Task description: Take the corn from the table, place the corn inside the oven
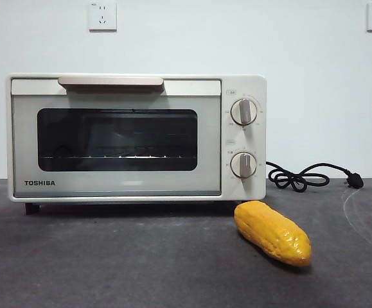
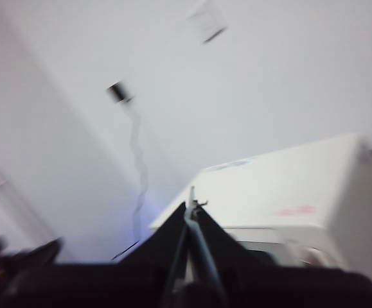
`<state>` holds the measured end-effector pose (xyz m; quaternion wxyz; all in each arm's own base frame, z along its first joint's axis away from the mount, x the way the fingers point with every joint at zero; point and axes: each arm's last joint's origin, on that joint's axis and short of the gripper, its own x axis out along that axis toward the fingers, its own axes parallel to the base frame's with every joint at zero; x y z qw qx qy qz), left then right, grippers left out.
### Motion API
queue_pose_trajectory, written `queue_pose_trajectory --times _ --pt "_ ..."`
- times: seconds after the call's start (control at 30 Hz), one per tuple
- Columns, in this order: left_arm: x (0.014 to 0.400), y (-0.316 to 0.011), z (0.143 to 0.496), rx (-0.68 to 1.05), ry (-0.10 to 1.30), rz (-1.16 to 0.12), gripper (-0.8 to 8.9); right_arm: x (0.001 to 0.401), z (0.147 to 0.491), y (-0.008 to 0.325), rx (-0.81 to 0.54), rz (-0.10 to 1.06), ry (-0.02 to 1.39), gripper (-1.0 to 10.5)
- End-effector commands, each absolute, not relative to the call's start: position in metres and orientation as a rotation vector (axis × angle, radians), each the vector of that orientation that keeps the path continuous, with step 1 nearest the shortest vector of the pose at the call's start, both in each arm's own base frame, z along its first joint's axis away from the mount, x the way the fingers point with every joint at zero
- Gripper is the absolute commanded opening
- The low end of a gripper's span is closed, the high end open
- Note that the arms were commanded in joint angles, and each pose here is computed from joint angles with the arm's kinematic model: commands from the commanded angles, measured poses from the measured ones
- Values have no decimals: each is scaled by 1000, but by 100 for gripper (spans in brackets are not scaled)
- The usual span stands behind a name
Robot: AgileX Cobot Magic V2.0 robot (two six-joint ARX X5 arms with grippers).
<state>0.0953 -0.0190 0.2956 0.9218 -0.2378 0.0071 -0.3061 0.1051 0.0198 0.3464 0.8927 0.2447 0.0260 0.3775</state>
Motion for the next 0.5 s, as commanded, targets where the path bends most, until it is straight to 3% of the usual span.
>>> queue_pose_trajectory --times 0.03,0.23,0.37,0.5 --pt "109 -23 310 -452 81 -728 -5 118 367 25 478 893 88 2" --pt "140 -37 338 -403 224 -943 -5 144 382 52 382 1012 235 6" --pt "155 -49 355 -332 297 -976 -5 158 367 81 252 942 436 108" --pt "162 -58 372 -249 349 -934 -5 168 343 113 97 854 631 133"
